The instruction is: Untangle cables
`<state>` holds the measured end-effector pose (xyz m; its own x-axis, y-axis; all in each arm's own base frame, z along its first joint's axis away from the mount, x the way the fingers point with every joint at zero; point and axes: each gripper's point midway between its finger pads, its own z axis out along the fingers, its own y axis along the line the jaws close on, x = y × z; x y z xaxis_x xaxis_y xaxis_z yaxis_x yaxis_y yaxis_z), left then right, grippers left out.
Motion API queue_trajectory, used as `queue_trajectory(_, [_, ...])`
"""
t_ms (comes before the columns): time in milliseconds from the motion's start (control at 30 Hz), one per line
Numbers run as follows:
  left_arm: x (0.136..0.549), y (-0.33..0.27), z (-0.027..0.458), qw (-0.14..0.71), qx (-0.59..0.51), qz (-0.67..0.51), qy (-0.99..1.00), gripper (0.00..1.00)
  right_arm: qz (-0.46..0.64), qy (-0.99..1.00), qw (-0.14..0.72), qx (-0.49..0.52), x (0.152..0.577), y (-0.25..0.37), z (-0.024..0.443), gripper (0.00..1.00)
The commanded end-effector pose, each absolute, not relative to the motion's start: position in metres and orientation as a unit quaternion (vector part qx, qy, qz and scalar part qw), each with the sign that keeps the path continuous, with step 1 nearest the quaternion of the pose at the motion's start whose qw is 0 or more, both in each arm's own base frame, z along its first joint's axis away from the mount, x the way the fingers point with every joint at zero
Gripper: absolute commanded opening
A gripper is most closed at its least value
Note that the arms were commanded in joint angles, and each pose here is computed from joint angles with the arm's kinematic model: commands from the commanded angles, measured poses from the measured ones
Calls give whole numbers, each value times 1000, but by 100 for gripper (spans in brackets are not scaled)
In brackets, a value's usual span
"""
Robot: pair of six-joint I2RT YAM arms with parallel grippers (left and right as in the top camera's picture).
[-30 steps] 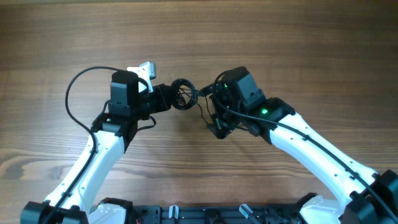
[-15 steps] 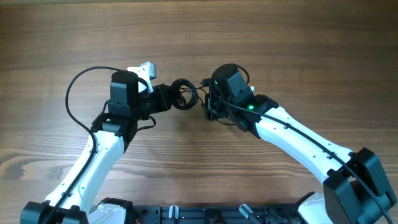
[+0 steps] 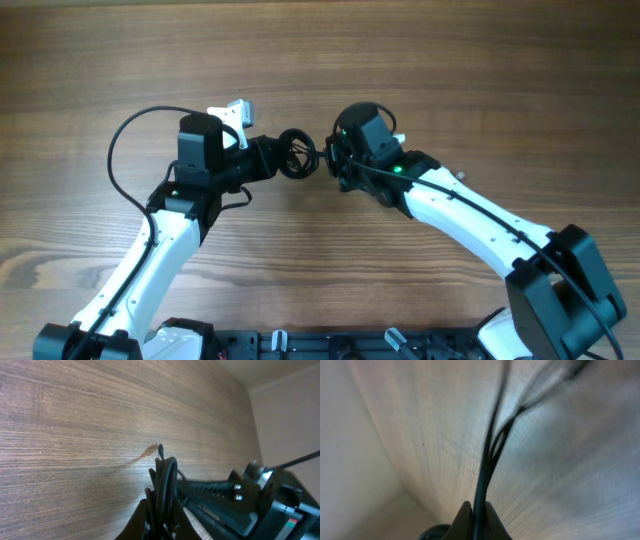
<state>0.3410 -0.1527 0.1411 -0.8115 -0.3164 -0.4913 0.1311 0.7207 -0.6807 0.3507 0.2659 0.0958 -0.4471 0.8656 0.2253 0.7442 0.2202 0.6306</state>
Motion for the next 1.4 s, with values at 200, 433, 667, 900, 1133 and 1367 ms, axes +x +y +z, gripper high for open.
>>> queue_trajectory(200, [338, -156, 146, 323, 11, -362, 874, 4, 330, 877, 307, 167, 374, 234, 175, 5])
queue_trajectory(433, [337, -158, 147, 318, 9, -369, 873, 4, 339, 886, 310, 70, 343, 279, 180, 4])
queue_trajectory(667, [335, -161, 148, 314, 14, -377, 871, 4, 322, 890, 304, 111, 338, 286, 166, 4])
queue_trajectory(900, [326, -176, 161, 303, 47, -427, 851, 4, 330, 912, 232, 79, 326, 313, 119, 5])
queue_trajectory(1133, [326, -176, 161, 303, 46, -425, 852, 4, 325, 911, 240, 79, 331, 301, 126, 62])
queue_trajectory(1367, [334, -167, 156, 318, 31, -397, 860, 4, 344, 887, 233, 200, 333, 256, 168, 92])
